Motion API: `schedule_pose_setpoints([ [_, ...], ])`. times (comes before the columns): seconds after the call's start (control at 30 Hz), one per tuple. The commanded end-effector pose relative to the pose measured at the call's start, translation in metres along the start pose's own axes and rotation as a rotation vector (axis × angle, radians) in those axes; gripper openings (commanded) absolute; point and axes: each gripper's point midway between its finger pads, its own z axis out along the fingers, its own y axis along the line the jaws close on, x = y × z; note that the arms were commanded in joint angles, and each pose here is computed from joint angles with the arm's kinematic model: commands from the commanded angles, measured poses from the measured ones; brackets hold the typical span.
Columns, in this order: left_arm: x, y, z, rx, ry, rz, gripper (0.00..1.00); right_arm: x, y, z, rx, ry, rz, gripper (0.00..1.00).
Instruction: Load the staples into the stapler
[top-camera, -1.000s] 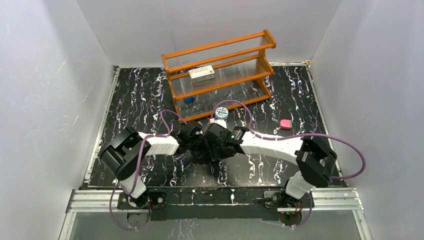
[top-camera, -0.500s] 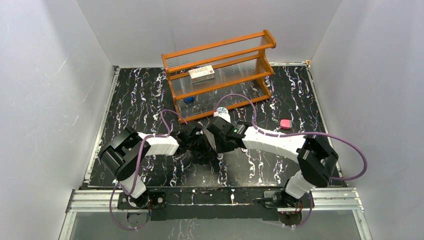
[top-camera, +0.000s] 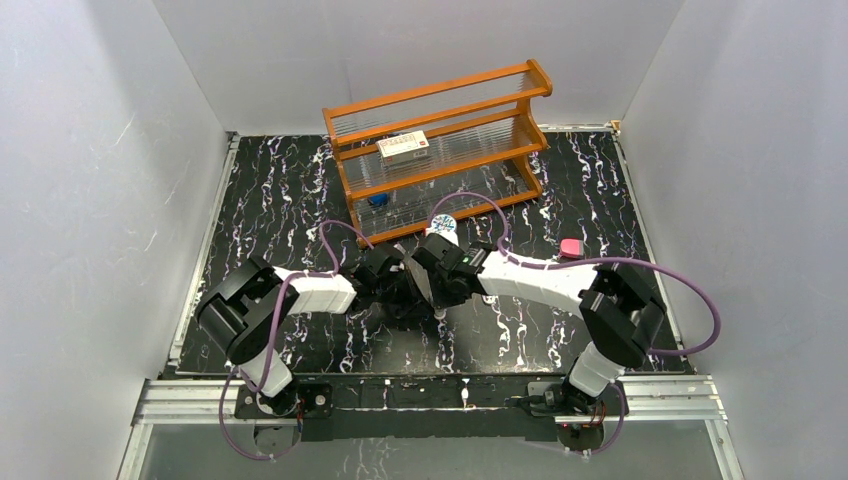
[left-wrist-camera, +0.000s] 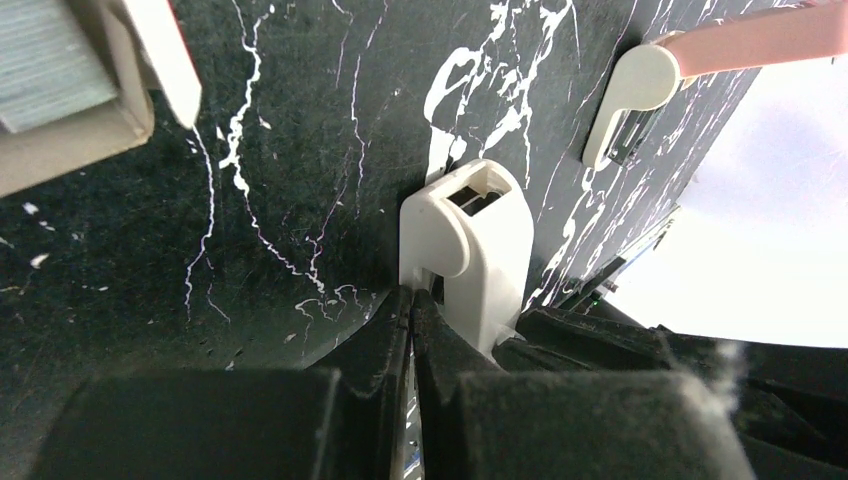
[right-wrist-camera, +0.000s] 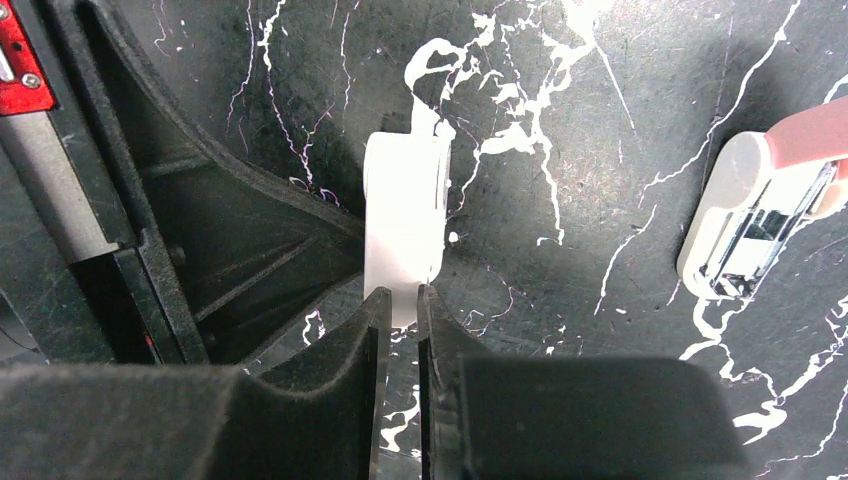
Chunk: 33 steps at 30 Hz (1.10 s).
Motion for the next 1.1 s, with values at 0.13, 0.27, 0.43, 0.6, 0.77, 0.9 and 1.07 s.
schedule_pose_setpoints([
  [0.13,0.004,0.033,-0.011,-0.128,-0.045,0.028,0.0,0.047,-0.022,0.03,0.04,0.156,0.003,0.21],
  [0.27,0.0,0.031,-0.02,-0.13,-0.078,0.043,0.0,0.055,-0.024,0.038,0.034,0.188,-0.001,0.2],
  [0.43,-0.002,0.026,-0.026,-0.111,-0.097,0.055,0.0,0.046,-0.021,0.035,0.032,0.169,-0.018,0.2],
  [0.6,-0.005,0.021,-0.028,-0.095,-0.112,0.062,0.0,-0.017,-0.007,-0.004,0.041,-0.015,-0.031,0.4],
  [0.77,-0.006,0.023,-0.029,-0.107,-0.122,0.07,0.0,-0.042,0.003,-0.022,0.023,-0.073,-0.058,0.51],
  [0.9,-0.006,0.026,-0.028,-0.116,-0.122,0.07,0.0,-0.029,0.002,-0.014,0.022,-0.012,-0.067,0.52],
  [1.07,-0.006,0.03,-0.028,-0.127,-0.123,0.072,0.0,-0.014,0.0,-0.01,0.015,0.039,-0.06,0.42],
])
